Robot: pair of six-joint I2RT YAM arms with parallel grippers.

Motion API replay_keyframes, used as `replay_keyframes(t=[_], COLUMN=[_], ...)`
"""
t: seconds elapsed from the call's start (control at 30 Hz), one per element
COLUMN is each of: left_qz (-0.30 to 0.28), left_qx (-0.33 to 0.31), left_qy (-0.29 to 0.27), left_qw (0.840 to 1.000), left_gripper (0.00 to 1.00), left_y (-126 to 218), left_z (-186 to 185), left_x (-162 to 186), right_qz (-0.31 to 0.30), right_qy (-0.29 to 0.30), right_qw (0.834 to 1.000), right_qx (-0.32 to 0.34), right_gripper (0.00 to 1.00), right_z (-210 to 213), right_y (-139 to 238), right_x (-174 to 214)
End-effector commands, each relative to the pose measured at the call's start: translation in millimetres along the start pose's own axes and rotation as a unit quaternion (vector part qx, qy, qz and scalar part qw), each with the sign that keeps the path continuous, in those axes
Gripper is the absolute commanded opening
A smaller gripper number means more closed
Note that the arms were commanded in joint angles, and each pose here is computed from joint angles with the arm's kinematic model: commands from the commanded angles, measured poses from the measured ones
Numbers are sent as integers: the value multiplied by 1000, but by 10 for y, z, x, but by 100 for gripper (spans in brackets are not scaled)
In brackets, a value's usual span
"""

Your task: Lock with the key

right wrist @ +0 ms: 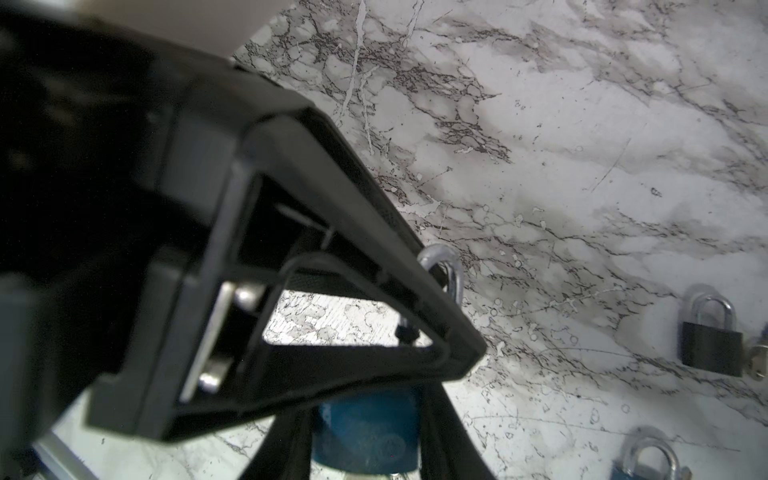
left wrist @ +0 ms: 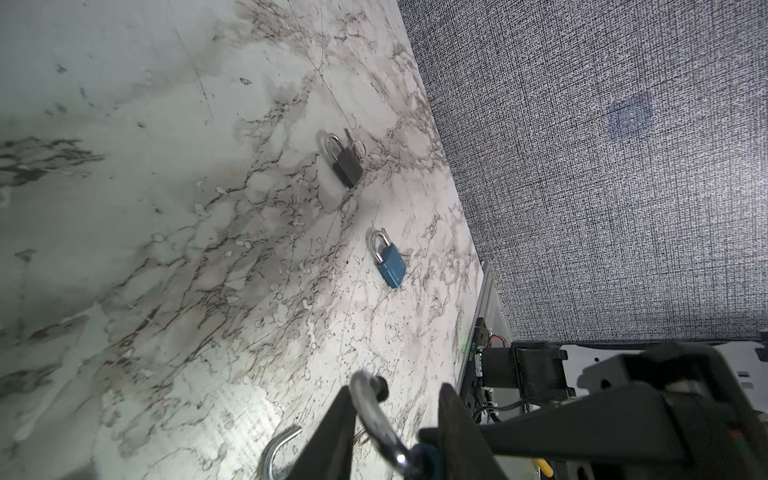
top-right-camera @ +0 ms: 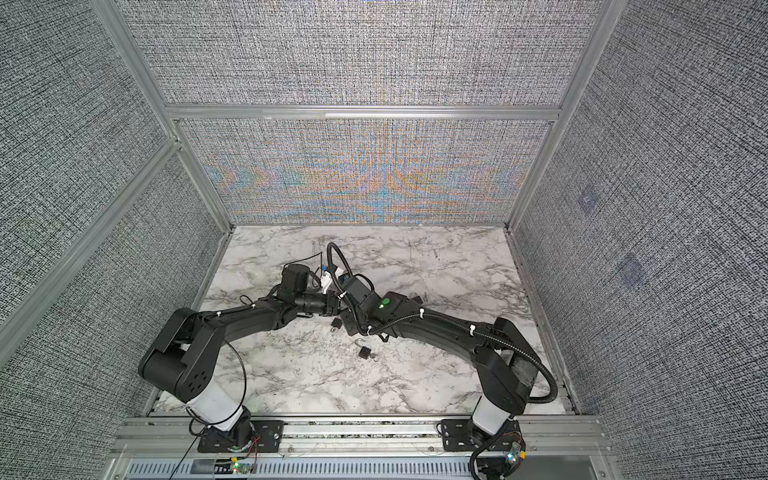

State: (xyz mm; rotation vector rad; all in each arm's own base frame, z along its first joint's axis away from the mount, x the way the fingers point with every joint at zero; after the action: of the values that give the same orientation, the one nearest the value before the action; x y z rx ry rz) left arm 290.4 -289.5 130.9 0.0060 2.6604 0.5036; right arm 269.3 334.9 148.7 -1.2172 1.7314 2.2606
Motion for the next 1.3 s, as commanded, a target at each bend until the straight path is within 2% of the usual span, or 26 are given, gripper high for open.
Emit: replay_keyframes(t=[0.0,0.23,0.37,0.57,0.77,0.8,0.87,0.97,1.13,1.27], left_qz=[-5,-5,-4,-4,-9,-12,-20,-29,-43,-59], left_qx=[13,20,21,27,37,39,41,42,35,25], left_qy=[-13,-12,-10,-6,-4,-5,-7,-7,-5,-8], left_qw=[1000,1000,1000,1000,999,999,999,999,998,998], left_gripper=[35,30,23,1,0,0,0,0,0,0], left_y=[-21,-59,-79,-105,-98,-90,-75,-58,-20,27], left_z=[-51,-58,-52,-47,-74,-91,-116,-149,-189,-218], left_x=[-55,-71,-73,-72,-71,-81,-101,-139,-188,-229], right_qz=[-10,-8,-6,-11,-18,-19,-25,-37,-68,-95], right_qy=[1,3,5,5,-2,-5,-13,-28,-52,-70], right_qw=[1000,1000,1000,1000,1000,1000,1000,998,993,988], right_qx=[1,0,0,-3,-7,-7,-14,-30,-80,-98], right_gripper=[27,27,27,27,27,29,43,54,64,65], right_z=[20,40,48,69,68,68,73,76,123,58], right_y=[17,-2,-11,7,15,15,24,48,153,298], right_x=[-60,-54,-52,-68,-60,-54,-46,-45,-76,-111])
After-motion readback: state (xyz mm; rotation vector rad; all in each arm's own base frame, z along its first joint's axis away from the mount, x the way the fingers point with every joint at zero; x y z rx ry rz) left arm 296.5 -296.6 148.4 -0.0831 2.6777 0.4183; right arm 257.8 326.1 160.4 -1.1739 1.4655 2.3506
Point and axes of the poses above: each gripper's point midway between its finger pads, its own y axis back along the fingers, its own z axis along the line the jaws close on, x = y × z, the point moved 1 cm from there along y, back along the fingers
